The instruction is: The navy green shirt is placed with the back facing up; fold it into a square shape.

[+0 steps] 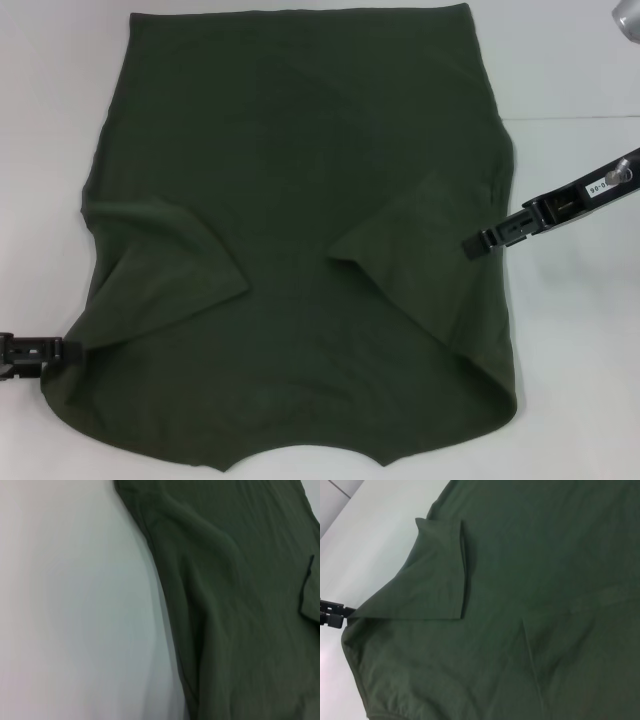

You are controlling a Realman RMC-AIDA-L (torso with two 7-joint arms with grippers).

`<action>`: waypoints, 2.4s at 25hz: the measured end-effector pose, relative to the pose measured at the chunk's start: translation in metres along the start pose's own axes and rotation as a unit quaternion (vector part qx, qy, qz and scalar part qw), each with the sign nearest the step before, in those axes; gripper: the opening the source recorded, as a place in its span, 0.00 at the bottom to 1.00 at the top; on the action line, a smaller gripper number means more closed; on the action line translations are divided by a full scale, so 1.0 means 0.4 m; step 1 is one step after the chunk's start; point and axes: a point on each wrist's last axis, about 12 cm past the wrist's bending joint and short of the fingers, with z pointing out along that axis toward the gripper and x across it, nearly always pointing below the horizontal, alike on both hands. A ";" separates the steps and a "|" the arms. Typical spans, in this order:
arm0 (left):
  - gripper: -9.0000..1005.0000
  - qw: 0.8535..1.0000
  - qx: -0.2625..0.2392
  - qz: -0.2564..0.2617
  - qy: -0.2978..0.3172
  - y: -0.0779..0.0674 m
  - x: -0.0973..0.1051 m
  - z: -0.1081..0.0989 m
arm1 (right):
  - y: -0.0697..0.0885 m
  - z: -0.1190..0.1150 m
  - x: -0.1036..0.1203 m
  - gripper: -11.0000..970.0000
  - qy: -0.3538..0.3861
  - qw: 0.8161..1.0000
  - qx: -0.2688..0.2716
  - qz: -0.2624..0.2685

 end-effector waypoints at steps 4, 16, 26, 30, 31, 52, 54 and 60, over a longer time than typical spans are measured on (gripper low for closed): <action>0.90 1.000 0.003 -0.001 0.002 -0.003 0.000 0.007 | 0.000 -0.002 -0.004 0.97 -0.001 1.000 0.002 -0.002; 0.90 1.000 0.016 -0.004 0.018 -0.021 0.007 0.040 | 0.002 -0.005 -0.012 0.97 -0.003 1.000 0.004 -0.005; 0.89 1.000 0.009 -0.010 0.014 -0.020 0.007 0.049 | 0.004 -0.005 -0.013 0.97 -0.003 1.000 0.003 -0.006; 0.89 1.000 0.008 -0.010 0.014 -0.020 0.006 0.049 | 0.004 -0.003 -0.013 0.97 -0.003 1.000 0.003 -0.006; 0.89 1.000 0.008 -0.010 0.014 -0.020 0.007 0.049 | 0.004 -0.003 -0.013 0.97 -0.003 1.000 0.003 -0.006; 0.42 0.999 -0.008 -0.029 0.011 -0.009 0.008 0.051 | 0.006 0.001 -0.013 0.97 -0.003 1.000 0.001 -0.005; 0.39 0.999 -0.008 -0.030 0.011 -0.008 0.010 0.050 | 0.006 0.002 -0.013 0.97 -0.003 1.000 0.002 -0.005; 0.26 0.999 -0.008 -0.029 0.013 -0.009 0.008 0.050 | 0.005 0.003 -0.012 0.97 -0.004 1.000 0.003 -0.004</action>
